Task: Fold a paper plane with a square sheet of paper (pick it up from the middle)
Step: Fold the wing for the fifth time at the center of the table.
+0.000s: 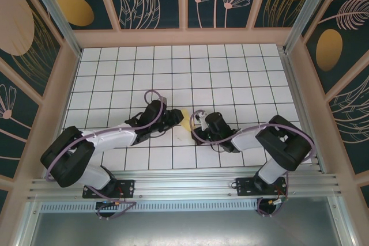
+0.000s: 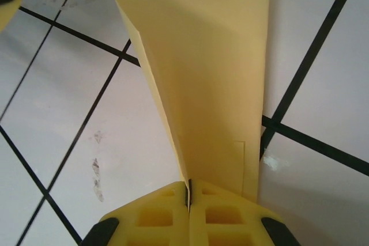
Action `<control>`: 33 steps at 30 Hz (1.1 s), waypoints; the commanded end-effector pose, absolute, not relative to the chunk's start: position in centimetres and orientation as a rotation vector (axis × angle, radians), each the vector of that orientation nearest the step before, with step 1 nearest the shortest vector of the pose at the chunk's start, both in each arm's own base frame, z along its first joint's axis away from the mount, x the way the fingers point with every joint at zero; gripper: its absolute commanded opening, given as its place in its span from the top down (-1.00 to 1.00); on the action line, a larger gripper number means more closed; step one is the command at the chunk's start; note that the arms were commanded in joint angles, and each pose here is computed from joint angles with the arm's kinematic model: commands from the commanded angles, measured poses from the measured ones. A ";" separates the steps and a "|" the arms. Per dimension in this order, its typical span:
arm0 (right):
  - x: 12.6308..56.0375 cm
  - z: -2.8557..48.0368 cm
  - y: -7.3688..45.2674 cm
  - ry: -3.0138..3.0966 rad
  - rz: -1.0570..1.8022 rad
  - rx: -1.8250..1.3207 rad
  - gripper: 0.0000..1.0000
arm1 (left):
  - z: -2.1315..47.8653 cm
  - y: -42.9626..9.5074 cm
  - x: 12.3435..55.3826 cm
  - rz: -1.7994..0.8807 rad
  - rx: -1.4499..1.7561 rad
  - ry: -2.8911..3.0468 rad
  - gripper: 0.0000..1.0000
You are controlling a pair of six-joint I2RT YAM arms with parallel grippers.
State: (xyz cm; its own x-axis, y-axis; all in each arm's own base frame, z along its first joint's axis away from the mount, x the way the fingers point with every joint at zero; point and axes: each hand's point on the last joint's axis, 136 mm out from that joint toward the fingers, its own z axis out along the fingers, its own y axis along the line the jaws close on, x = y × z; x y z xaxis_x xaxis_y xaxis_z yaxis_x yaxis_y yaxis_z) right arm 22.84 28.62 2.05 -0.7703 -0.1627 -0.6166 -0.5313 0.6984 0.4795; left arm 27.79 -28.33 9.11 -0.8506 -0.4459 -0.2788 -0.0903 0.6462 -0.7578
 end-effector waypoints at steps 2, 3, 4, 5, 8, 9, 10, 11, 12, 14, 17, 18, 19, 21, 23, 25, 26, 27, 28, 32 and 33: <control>22.0 2.0 29.7 2.446 1.082 -0.466 0.91 | 10.5 -29.1 27.9 -1.190 -0.389 2.352 0.23; 22.1 2.1 29.7 2.450 1.091 -0.453 0.92 | 10.4 -29.2 27.9 -1.196 -0.382 2.356 0.23; 22.1 2.1 29.7 2.456 1.108 -0.443 0.92 | 10.3 -29.4 27.8 -1.207 -0.370 2.358 0.23; 22.2 2.2 29.7 2.461 1.121 -0.432 0.92 | 10.2 -29.7 27.8 -1.221 -0.359 2.361 0.24; 22.4 2.3 30.0 2.488 1.136 -0.417 0.94 | 10.1 -30.6 27.7 -1.267 -0.335 2.366 0.28; 22.5 2.3 30.0 2.496 1.132 -0.404 0.94 | 9.9 -30.8 27.7 -1.277 -0.332 2.369 0.29; 22.7 2.4 30.0 2.503 1.131 -0.384 0.94 | 9.8 -30.9 27.8 -1.280 -0.336 2.372 0.29; 22.7 2.3 30.0 2.515 1.127 -0.368 0.93 | 9.5 -30.9 27.9 -1.280 -0.343 2.377 0.29; 22.8 2.3 30.1 2.528 1.131 -0.352 0.93 | 9.3 -30.9 27.9 -1.273 -0.352 2.380 0.29; 22.9 2.4 30.1 2.546 1.139 -0.307 0.92 | 9.0 -30.7 28.1 -1.259 -0.379 2.380 0.28; 22.8 2.7 30.6 2.551 1.151 -0.292 0.90 | 8.5 -30.3 28.2 -1.236 -0.407 2.379 0.27; 22.9 2.6 30.5 2.559 1.130 -0.279 0.90 | 8.5 -30.2 28.3 -1.236 -0.409 2.374 0.26; 22.9 2.6 30.5 2.562 1.127 -0.275 0.90 | 8.6 -30.3 28.4 -1.249 -0.410 2.363 0.25; 22.8 2.7 30.7 2.571 1.141 -0.270 0.89 | 8.6 -30.4 28.3 -1.259 -0.406 2.355 0.23; 22.7 2.8 31.0 2.569 1.141 -0.278 0.88 | 8.5 -30.6 28.3 -1.266 -0.399 2.359 0.22; 22.9 2.7 31.0 2.570 1.137 -0.261 0.87 | 8.0 -30.8 28.2 -1.273 -0.395 2.371 0.22; 22.8 2.7 31.1 2.569 1.147 -0.261 0.87 | 7.8 -30.8 28.2 -1.278 -0.394 2.375 0.22; 22.8 2.7 31.2 2.572 1.153 -0.256 0.87 | 7.5 -30.8 28.1 -1.281 -0.397 2.376 0.22; 22.9 2.6 31.2 2.573 1.155 -0.250 0.87 | 7.3 -30.8 28.0 -1.284 -0.403 2.375 0.23; 22.7 2.4 31.2 2.585 1.154 -0.242 0.82 | 6.7 -30.7 28.1 -1.279 -0.409 2.372 0.23; 22.6 2.3 31.2 2.590 1.153 -0.244 0.79 | 6.6 -30.7 28.2 -1.269 -0.408 2.372 0.23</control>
